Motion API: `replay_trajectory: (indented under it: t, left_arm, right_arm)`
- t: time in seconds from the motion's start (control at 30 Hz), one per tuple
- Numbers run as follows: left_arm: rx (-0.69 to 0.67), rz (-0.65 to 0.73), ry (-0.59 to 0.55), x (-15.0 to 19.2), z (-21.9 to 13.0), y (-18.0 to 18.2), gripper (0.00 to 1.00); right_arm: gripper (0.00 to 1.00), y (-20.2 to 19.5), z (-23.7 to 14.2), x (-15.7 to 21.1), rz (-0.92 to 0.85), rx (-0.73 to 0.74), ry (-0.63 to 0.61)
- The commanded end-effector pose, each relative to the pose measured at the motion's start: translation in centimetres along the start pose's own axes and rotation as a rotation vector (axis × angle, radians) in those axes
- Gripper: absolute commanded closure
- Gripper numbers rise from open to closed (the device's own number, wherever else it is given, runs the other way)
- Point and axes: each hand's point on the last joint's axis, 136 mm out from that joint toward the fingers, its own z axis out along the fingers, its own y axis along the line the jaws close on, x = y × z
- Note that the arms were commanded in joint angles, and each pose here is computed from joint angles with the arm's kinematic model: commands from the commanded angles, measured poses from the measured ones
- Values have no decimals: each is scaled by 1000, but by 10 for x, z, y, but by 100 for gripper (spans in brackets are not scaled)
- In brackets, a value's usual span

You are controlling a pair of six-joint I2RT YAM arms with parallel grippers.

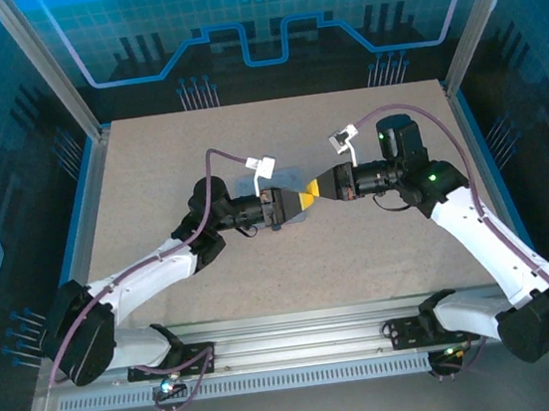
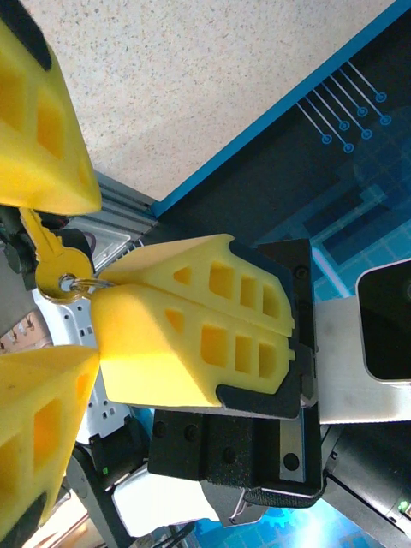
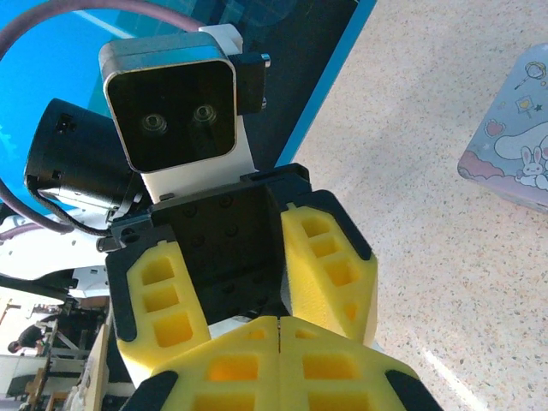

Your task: Unlock the padlock with the key

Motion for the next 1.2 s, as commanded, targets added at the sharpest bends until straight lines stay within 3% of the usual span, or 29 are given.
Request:
replay_trajectory:
  t: [0.0, 0.33, 0.7, 0.9, 1.03, 1.17]
  left_arm:
    - [36, 18, -6, -6, 6, -9, 61]
    - [26, 18, 4, -2, 3, -9, 83]
    - [0, 20, 10, 2, -1, -6, 78]
    - [0, 25, 9, 1, -1, -8, 83]
    - [4, 28, 10, 1, -1, -9, 95]
    - [-1, 25, 14, 2, -1, -8, 95]
  right_arm:
    - [100, 8, -3, 3, -10, -29, 0]
    - [100, 6, -7, 2, -7, -26, -11]
    - [100, 6, -10, 2, -7, -28, -14]
    - [100, 6, -10, 1, -4, -31, -14]
    - [100, 7, -10, 1, -4, -31, -14]
    - [100, 7, -10, 0, -6, -28, -17]
